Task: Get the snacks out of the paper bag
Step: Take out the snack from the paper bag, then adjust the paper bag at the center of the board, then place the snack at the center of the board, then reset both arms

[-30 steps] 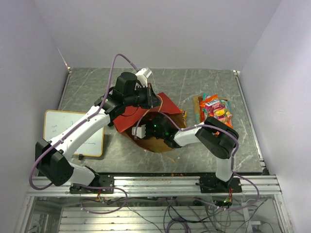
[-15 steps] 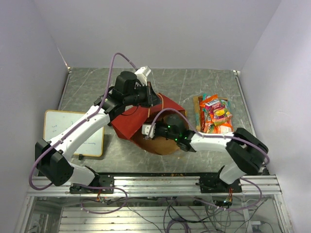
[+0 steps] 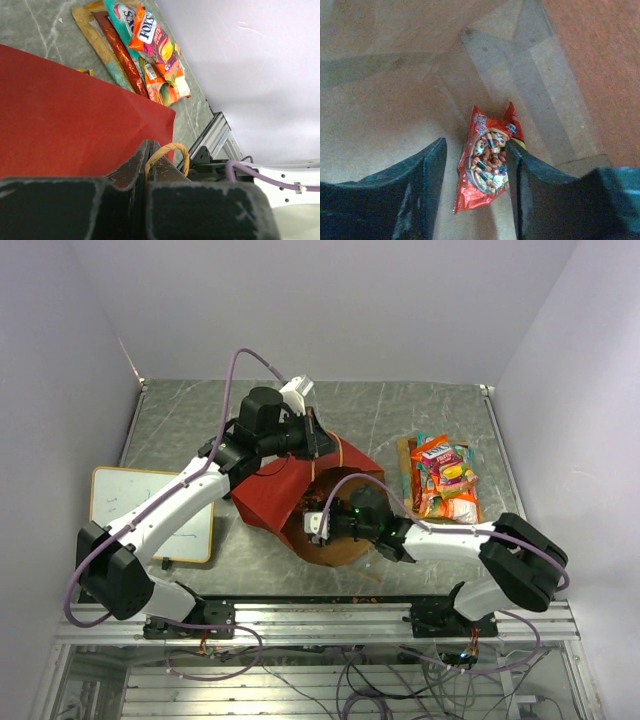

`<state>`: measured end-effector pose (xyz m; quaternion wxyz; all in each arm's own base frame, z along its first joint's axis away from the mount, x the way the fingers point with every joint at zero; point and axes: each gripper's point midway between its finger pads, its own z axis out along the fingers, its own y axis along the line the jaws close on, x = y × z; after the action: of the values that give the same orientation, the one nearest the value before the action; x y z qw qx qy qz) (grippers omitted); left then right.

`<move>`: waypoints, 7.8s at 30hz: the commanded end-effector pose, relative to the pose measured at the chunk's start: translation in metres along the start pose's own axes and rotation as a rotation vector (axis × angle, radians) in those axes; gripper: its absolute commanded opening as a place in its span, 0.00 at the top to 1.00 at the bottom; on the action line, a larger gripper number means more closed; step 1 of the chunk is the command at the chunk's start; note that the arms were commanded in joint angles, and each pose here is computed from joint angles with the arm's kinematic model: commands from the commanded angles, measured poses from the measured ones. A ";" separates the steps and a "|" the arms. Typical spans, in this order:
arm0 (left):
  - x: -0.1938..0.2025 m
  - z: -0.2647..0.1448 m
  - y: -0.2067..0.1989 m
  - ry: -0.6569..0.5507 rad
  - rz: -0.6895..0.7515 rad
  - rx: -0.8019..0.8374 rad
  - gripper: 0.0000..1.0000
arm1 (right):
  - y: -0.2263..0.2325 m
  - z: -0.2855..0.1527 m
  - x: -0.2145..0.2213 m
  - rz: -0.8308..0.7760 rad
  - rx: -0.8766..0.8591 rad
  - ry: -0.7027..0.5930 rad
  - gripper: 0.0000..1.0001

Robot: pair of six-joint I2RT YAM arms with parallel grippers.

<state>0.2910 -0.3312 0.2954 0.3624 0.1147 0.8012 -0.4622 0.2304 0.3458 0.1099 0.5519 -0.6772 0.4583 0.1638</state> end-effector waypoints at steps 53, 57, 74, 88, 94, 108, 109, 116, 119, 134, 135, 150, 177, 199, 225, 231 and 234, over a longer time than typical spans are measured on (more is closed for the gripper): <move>-0.021 0.003 -0.026 -0.070 -0.047 0.123 0.93 | -0.020 -0.080 -0.036 0.084 0.029 0.049 1.00; -0.037 0.010 -0.043 -0.098 -0.079 0.198 0.93 | -0.070 -0.123 -0.070 0.041 0.198 0.066 1.00; -0.060 -0.067 0.057 -0.364 -0.476 -0.022 0.93 | -0.263 -0.215 -0.199 0.072 0.870 -0.117 1.00; -0.032 -0.125 0.151 -0.293 -0.457 -0.552 0.93 | -0.308 -0.246 -0.073 0.425 1.144 0.174 1.00; -0.035 -0.127 0.156 -0.261 -0.440 -0.598 0.86 | -0.280 -0.231 0.025 0.640 1.116 0.367 1.00; -0.038 -0.121 0.155 -0.246 -0.449 -0.576 0.76 | -0.156 -0.138 0.148 1.138 0.783 0.620 1.00; -0.039 -0.121 0.155 -0.248 -0.448 -0.573 0.75 | -0.154 -0.136 0.149 1.140 0.775 0.617 1.00; -0.043 -0.122 0.150 -0.255 -0.426 -0.555 0.65 | -0.145 -0.131 0.163 1.111 0.745 0.656 1.00; -0.047 -0.125 0.145 -0.254 -0.396 -0.547 0.58 | -0.147 -0.131 0.165 1.104 0.757 0.658 1.00; -0.061 -0.150 0.123 -0.210 -0.260 -0.586 0.01 | -0.162 -0.124 0.125 1.152 0.664 0.551 1.00; -0.063 -0.152 0.121 -0.216 -0.255 -0.586 0.01 | -0.169 -0.127 0.113 1.138 0.654 0.525 1.00; -0.079 -0.183 0.093 -0.266 -0.178 -0.600 0.01 | -0.225 -0.291 0.124 0.872 1.256 0.908 1.00; -0.108 -0.201 0.051 -0.349 -0.062 -0.499 0.01 | -0.178 -0.284 0.203 0.920 1.237 0.975 0.48; -0.074 -0.241 0.008 -0.285 0.025 -0.440 0.01 | -0.242 -0.253 -0.040 1.330 0.842 0.177 0.00; -0.117 -0.362 -0.085 -0.756 0.219 -0.430 0.01 | -0.225 -0.398 -0.185 1.337 1.181 -0.276 0.00; -0.111 -0.361 -0.080 -0.740 0.206 -0.448 0.01 | -0.228 -0.395 -0.176 1.367 1.198 -0.235 0.00; -0.109 -0.359 -0.079 -0.733 0.194 -0.439 0.01 | -0.228 -0.390 -0.172 1.353 1.181 -0.219 0.00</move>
<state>0.1571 -0.0654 0.5376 0.6821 -0.0509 0.6820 -0.2588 0.2131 0.0666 0.5047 0.6360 0.1493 0.7116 0.2587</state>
